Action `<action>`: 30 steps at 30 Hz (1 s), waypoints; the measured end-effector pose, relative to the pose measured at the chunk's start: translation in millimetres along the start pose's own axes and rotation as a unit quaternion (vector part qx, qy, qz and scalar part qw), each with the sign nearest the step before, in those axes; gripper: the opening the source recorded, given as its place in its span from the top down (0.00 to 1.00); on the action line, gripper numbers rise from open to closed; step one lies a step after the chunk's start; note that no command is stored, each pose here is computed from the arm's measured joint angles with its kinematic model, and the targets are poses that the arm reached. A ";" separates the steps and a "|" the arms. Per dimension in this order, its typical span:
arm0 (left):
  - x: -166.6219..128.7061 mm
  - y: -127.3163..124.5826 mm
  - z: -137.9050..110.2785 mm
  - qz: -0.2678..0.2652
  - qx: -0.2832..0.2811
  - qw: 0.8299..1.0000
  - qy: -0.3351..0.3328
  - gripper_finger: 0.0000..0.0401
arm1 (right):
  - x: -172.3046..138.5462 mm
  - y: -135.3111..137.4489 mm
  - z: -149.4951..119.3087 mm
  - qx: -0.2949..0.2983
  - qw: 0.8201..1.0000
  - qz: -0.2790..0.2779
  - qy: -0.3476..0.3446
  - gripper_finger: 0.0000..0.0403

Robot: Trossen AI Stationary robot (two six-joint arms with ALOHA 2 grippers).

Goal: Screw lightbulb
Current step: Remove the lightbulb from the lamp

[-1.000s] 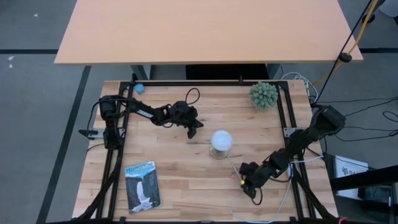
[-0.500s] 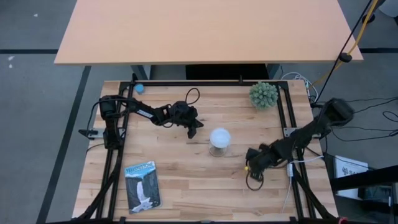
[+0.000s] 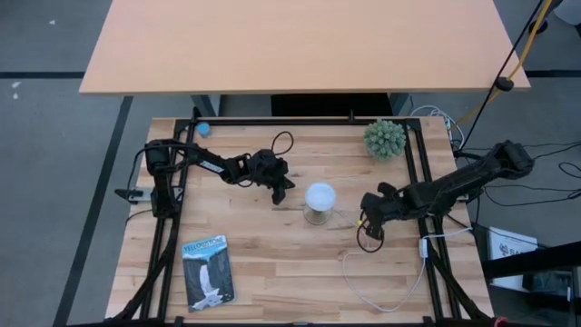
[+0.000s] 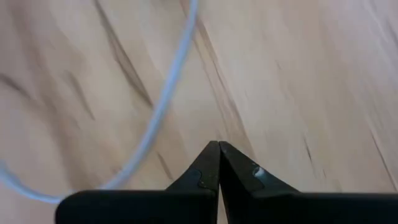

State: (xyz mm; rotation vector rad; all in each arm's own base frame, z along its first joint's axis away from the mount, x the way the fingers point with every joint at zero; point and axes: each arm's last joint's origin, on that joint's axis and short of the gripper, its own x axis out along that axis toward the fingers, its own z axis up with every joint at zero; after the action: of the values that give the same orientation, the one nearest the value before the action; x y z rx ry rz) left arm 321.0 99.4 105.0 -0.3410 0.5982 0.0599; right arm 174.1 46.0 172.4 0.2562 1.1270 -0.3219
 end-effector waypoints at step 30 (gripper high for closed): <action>12.9 -64.7 1.9 -0.073 0.071 0.993 -0.053 1.00 | 23.0 -25.8 -9.4 0.073 0.874 0.229 -0.422 1.00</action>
State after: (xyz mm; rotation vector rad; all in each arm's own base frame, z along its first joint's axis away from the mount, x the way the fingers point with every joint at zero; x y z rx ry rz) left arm 342.6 38.6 118.5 -0.2410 0.4679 -0.1050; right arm 165.5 22.7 146.5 0.4510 0.1552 -0.0675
